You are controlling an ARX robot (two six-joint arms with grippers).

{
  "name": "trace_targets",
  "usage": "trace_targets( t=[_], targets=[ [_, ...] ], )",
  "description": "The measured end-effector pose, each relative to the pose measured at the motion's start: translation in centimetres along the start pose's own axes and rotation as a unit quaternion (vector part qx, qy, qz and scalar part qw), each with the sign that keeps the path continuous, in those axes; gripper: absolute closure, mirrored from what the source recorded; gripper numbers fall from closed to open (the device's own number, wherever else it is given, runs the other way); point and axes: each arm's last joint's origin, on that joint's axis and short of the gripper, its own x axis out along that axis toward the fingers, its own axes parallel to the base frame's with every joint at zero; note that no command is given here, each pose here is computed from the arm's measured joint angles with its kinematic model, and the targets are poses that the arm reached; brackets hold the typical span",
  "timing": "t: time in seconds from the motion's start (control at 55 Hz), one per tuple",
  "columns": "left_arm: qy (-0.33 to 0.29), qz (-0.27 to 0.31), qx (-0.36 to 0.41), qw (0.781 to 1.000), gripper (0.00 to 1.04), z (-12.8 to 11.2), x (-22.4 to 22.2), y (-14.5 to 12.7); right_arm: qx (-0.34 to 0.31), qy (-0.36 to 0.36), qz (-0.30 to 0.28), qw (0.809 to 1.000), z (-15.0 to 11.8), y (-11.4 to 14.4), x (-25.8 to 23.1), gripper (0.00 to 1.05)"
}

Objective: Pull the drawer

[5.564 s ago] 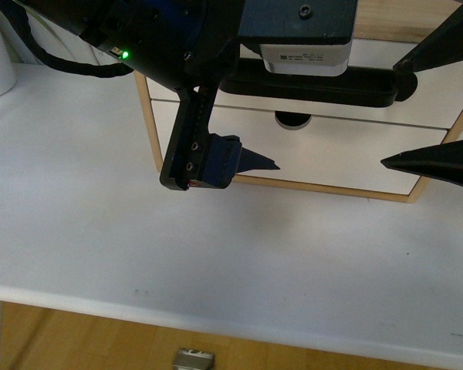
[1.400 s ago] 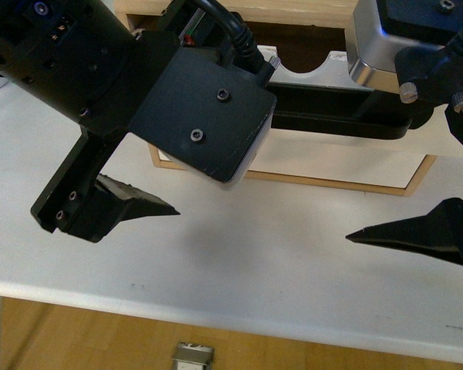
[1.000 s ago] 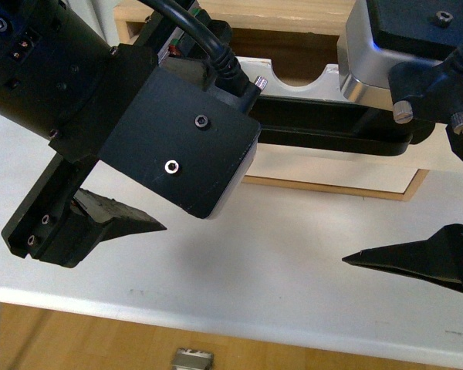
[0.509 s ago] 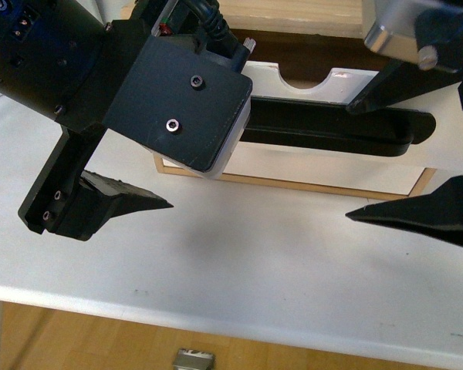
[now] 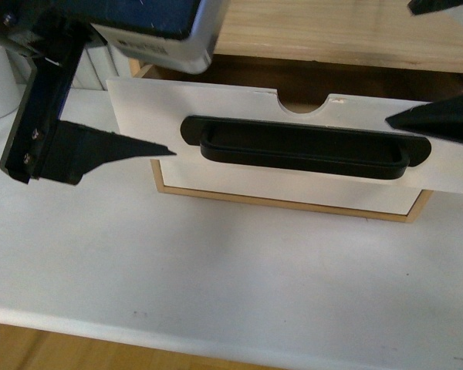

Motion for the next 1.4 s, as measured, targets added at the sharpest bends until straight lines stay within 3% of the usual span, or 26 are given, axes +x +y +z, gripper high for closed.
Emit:
trace_targets(
  t=[0.291,0.527,0.764,1.036,1.091,1.182,1.309,1.345,1.4],
  targets=[
    [-0.032,0.103,-0.103,0.989,0.06,-2.5,-3.6,-0.6,0.041,-0.019,-0.142,0.989,-0.2,0.3,-4.1,0.09],
    [-0.044,0.233,-0.23,0.944,0.06,-4.6,-8.2,-2.7,0.098,-0.04,-0.254,0.961,-0.5,2.9,-7.7,0.09],
    [-0.04,0.357,-0.363,0.86,0.06,-5.7,-13.0,-6.7,0.182,-0.065,-0.375,0.907,-0.9,6.9,-10.8,0.09],
    [-0.038,0.407,-0.513,0.754,0.06,-4.8,-15.0,-13.4,0.275,-0.081,-0.459,0.841,-1.2,11.9,-12.5,0.09],
    [-0.033,0.419,-0.548,0.724,0.06,-4.6,-15.3,-14.4,0.283,-0.086,-0.464,0.835,-1.1,12.0,-12.6,0.09],
    [-0.036,0.429,-0.581,0.691,0.06,-4.6,-15.4,-15.2,0.29,-0.09,-0.462,0.833,-1.1,12.1,-12.6,0.09],
    [-0.044,0.428,-0.595,0.679,0.06,-4.6,-15.4,-15.2,0.294,-0.091,-0.461,0.832,-1.1,12.1,-12.5,0.09],
    [-0.039,0.435,-0.599,0.671,0.07,-4.5,-15.4,-15.2,0.313,-0.085,-0.463,0.825,-1.3,12.3,-12.5,0.13],
    [-0.003,0.47,-0.614,0.634,0.18,-4.1,-15.1,-15.4,0.342,-0.087,-0.456,0.817,-1.7,12.7,-12.3,0.22]
  ],
)
